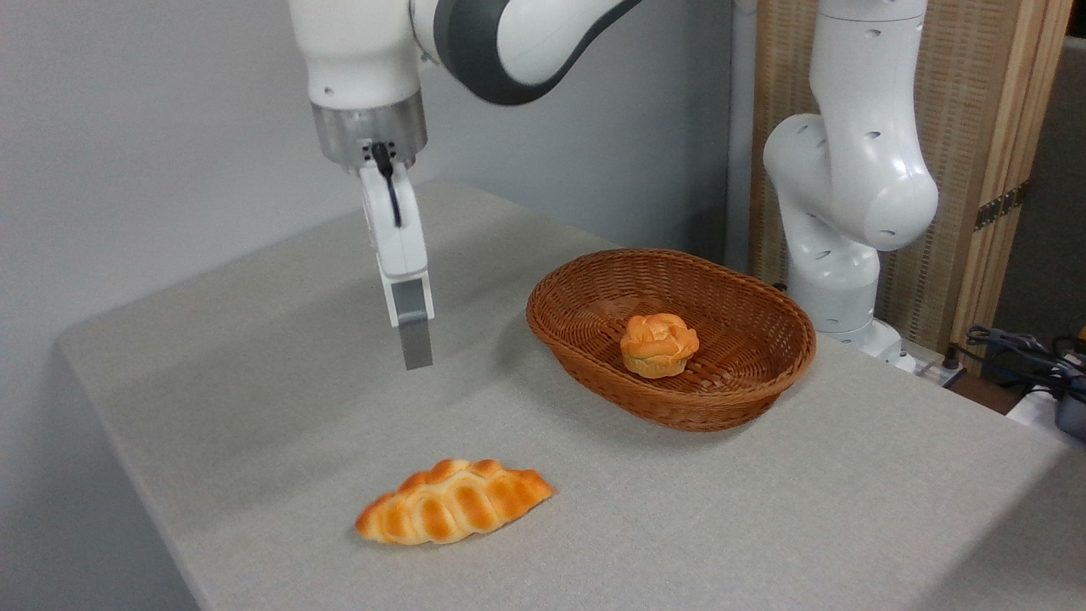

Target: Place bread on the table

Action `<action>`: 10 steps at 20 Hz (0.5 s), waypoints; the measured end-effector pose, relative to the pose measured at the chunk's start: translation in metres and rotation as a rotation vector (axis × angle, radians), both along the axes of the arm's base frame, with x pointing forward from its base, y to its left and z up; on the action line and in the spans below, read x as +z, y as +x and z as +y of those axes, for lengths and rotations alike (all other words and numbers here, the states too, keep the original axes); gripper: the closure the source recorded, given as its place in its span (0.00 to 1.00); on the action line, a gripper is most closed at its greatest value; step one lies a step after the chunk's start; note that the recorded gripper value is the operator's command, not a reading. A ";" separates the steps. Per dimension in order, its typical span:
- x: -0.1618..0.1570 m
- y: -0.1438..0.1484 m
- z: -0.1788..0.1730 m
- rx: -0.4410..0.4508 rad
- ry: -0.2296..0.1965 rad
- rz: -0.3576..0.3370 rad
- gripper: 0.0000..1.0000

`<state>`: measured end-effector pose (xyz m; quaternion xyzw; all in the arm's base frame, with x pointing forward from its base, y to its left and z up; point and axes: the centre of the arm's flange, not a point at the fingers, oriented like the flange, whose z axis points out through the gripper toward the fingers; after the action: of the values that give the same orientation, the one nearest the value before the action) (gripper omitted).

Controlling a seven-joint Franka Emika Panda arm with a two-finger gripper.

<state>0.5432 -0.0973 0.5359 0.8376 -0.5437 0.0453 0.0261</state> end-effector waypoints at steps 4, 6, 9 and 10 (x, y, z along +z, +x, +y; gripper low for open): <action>0.024 0.002 0.022 0.106 -0.008 0.007 0.00; 0.029 0.002 0.032 0.159 -0.011 0.017 0.00; 0.029 0.002 0.042 0.249 -0.009 0.030 0.00; 0.029 0.002 0.043 0.266 -0.002 0.031 0.00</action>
<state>0.5455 -0.0546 0.5650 0.9030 -0.4272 0.0361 0.0291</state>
